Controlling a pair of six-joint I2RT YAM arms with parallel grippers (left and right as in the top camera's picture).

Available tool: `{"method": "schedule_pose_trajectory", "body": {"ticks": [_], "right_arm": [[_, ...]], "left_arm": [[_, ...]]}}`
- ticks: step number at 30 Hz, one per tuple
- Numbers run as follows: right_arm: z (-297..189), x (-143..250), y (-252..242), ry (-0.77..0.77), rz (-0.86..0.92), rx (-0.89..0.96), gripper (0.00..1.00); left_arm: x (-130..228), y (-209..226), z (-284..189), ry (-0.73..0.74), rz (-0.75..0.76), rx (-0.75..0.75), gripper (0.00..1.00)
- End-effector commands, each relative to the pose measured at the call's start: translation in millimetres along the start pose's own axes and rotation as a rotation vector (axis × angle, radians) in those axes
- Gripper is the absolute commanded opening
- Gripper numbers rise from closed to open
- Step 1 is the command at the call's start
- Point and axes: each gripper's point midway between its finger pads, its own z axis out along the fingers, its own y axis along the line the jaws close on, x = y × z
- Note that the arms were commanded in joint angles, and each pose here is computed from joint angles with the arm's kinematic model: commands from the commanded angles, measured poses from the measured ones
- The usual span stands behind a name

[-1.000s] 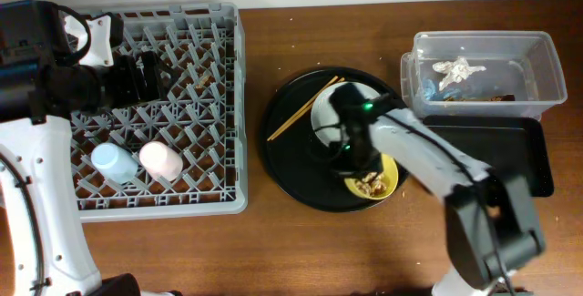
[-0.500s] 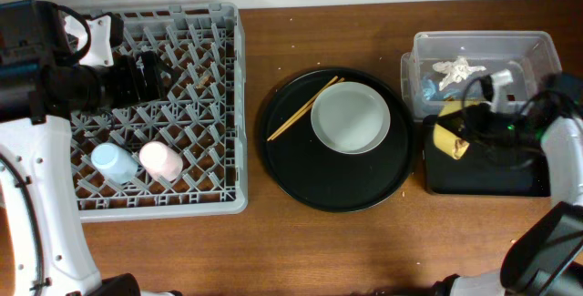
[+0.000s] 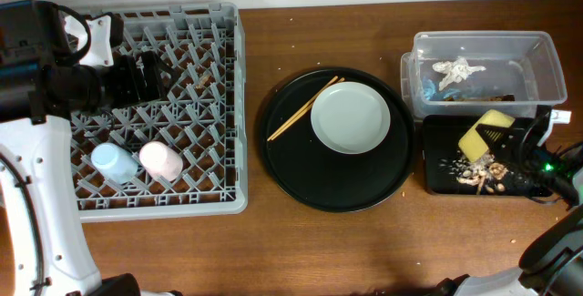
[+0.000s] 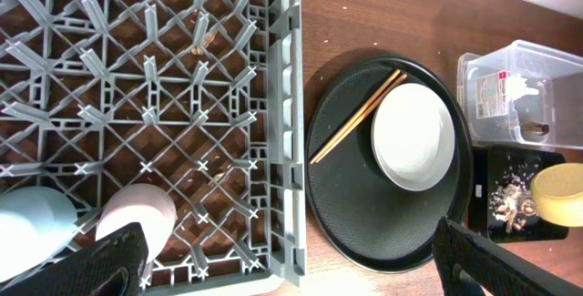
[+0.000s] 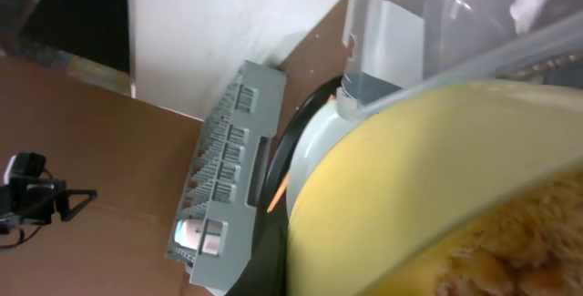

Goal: Sort waste into correct bins and load items into the dishwasher rack
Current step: 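Tip the yellow bowl to dump peanut shells onto the black tray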

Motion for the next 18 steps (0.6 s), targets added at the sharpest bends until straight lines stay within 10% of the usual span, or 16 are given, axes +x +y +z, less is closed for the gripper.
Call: {"method": "schedule_pose_trajectory", "body": {"ticks": [1,18], "right_arm": [[-1,-3,12,-0.035,-0.054,-0.073,0.04],[-3,2,24,-0.055,0.236,-0.168,0.04]], "left_arm": [[-2,-7,-7,-0.022,0.032,0.016,0.99],[-2,-7,-7,-0.022,0.032,0.016,0.99]]}}
